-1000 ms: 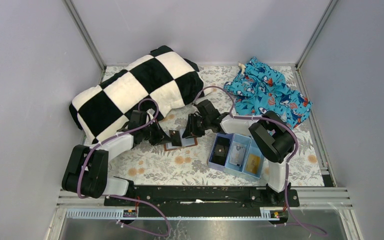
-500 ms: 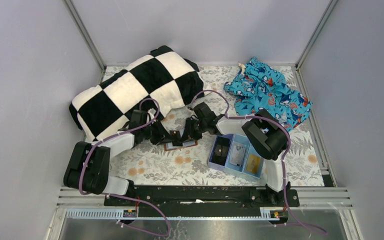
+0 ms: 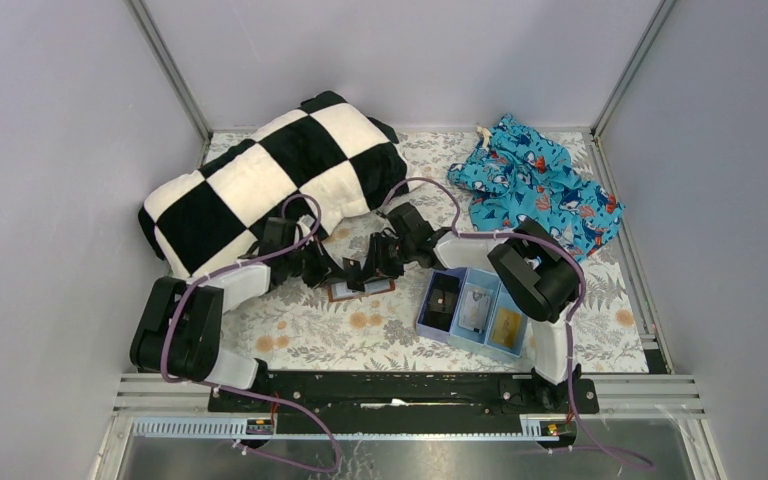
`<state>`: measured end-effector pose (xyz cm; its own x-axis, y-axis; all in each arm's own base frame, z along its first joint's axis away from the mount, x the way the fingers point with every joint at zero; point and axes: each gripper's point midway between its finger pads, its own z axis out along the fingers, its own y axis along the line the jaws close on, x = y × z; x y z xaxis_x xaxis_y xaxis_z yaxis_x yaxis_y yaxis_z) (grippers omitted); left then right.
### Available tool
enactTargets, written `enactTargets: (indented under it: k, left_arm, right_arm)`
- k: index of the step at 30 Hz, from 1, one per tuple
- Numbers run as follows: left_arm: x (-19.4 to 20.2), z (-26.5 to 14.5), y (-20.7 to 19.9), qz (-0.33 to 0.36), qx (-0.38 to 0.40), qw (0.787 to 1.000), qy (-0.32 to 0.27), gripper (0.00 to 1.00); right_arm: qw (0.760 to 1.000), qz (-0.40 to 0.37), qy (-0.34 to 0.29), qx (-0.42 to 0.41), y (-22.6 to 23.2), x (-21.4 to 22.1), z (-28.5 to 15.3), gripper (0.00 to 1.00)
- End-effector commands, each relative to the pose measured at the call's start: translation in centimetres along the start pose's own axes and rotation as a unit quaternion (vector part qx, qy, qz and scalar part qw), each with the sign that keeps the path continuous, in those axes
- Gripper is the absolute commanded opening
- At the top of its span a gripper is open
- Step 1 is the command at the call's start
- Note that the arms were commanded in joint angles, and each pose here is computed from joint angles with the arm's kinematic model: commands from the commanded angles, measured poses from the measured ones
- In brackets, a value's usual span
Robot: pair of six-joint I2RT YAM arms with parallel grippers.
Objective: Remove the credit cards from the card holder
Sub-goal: Place the credit card in the storage box.
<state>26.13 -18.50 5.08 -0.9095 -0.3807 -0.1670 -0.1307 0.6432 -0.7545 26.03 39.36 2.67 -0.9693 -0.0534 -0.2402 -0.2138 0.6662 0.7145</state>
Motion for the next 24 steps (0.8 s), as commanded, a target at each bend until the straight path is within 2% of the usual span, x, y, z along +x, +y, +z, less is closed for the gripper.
enactTargets:
  k: [1, 4, 8, 15, 20, 24]
  left_arm:
    - [-2.2, -1.8, -3.4, 0.043, 0.030, 0.998, -0.031, 0.00]
    - [-2.2, -3.1, -4.6, 0.061, 0.043, 0.997, -0.024, 0.00]
    - [-1.8, -4.8, -6.9, 0.076, 0.088, 0.993, -0.013, 0.00]
    - [-1.3, -6.4, -9.8, 0.083, 0.166, 0.983, 0.008, 0.00]
    - [-1.5, -6.8, -11.0, 0.084, 0.198, 0.977, 0.006, 0.00]
    - [-1.7, -6.8, -11.3, 0.081, 0.203, 0.976, 0.001, 0.00]
  right_arm:
    - [0.999, -0.017, -0.040, -0.030, 3.0, -2.3, -3.0, 0.36]
    - [0.995, -0.003, -0.057, -0.085, 3.7, -3.6, -4.7, 0.56]
    - [0.985, 0.023, -0.059, -0.163, 4.5, -4.7, -6.7, 0.63]
    - [0.952, 0.010, -0.047, -0.303, 8.9, -5.1, -10.2, 0.67]
    - [0.933, 0.025, -0.031, -0.357, 10.1, -5.0, -10.8, 0.66]
    - [0.927, 0.033, -0.031, -0.371, 10.3, -5.1, -10.9, 0.58]
